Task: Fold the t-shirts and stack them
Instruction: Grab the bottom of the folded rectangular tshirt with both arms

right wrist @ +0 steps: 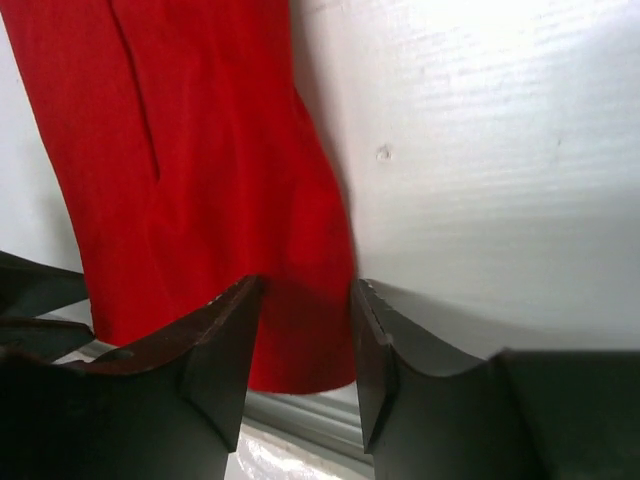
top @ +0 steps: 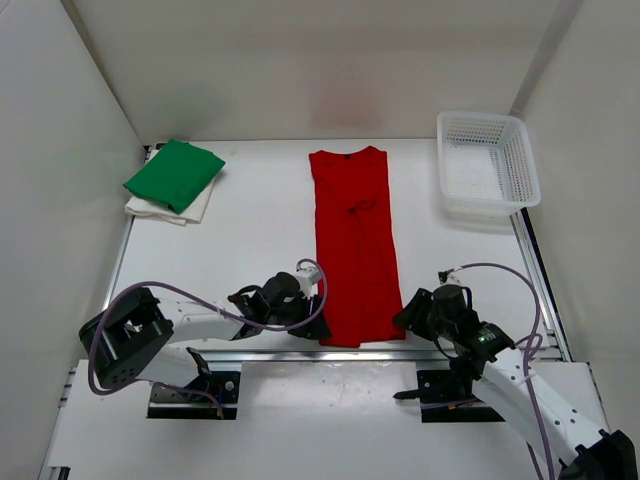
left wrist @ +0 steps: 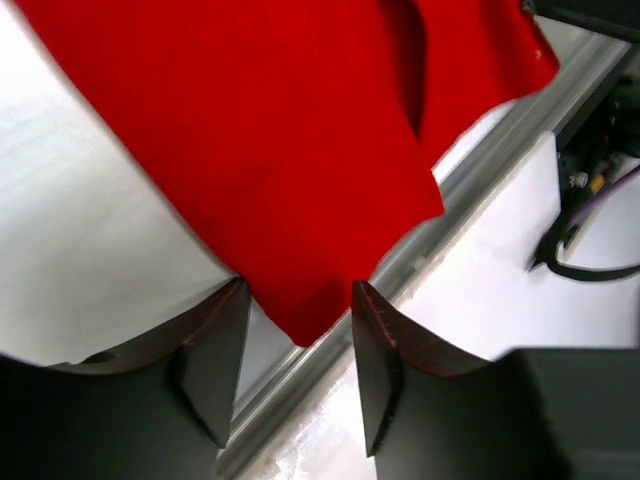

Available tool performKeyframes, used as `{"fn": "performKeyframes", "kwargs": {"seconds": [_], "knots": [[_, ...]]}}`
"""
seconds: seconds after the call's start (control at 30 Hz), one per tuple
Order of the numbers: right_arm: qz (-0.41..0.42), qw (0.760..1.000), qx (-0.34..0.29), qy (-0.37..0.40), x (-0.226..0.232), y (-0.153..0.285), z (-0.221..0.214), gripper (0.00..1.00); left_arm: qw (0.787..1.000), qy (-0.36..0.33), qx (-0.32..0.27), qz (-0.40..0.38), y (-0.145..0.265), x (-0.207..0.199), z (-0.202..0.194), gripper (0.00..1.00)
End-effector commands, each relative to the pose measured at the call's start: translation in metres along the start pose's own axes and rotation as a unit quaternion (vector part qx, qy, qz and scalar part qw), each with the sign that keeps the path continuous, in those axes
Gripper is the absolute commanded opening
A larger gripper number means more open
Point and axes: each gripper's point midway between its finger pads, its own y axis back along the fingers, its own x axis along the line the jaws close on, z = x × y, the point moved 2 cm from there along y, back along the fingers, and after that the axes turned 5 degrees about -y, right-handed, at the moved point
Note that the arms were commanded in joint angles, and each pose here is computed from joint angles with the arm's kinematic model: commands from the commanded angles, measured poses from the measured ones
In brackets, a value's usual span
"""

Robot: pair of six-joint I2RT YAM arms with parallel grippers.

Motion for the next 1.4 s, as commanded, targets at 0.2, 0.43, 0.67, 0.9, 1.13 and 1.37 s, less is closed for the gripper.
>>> {"fn": "performKeyframes", "kwargs": {"seconds": [0.2, 0.43, 0.67, 0.9, 1.13, 1.37], "knots": [[-0.043, 0.997, 0.037, -0.051, -0.013, 0.014, -0.028, 0.45, 0.999, 0.007, 0.037, -0.018, 0.002, -0.007, -0.023, 0.47], [-0.058, 0.996, 0.044, -0.059, -0.022, 0.014, -0.040, 0.23, 0.999, 0.013, 0.032, -0.034, -0.002, -0.015, -0.018, 0.26], [-0.016, 0.996, 0.057, -0.059, -0.012, 0.013, -0.032, 0.00, 0.999, 0.027, 0.025, -0.033, 0.004, -0.012, -0.020, 0.01], [0.020, 0.992, 0.127, -0.004, 0.021, 0.030, -0.054, 0.00, 0.999, 0.046, 0.001, -0.018, 0.038, -0.002, -0.028, 0.00], [0.032, 0.992, 0.085, 0.093, 0.059, 0.036, -0.002, 0.00, 0.996, 0.071, -0.054, -0.007, 0.056, 0.003, 0.012, 0.00], [0.038, 0.991, -0.002, 0.127, 0.073, 0.015, 0.105, 0.00, 0.988, 0.067, -0.132, 0.038, 0.056, 0.023, 0.129, 0.02]]}}
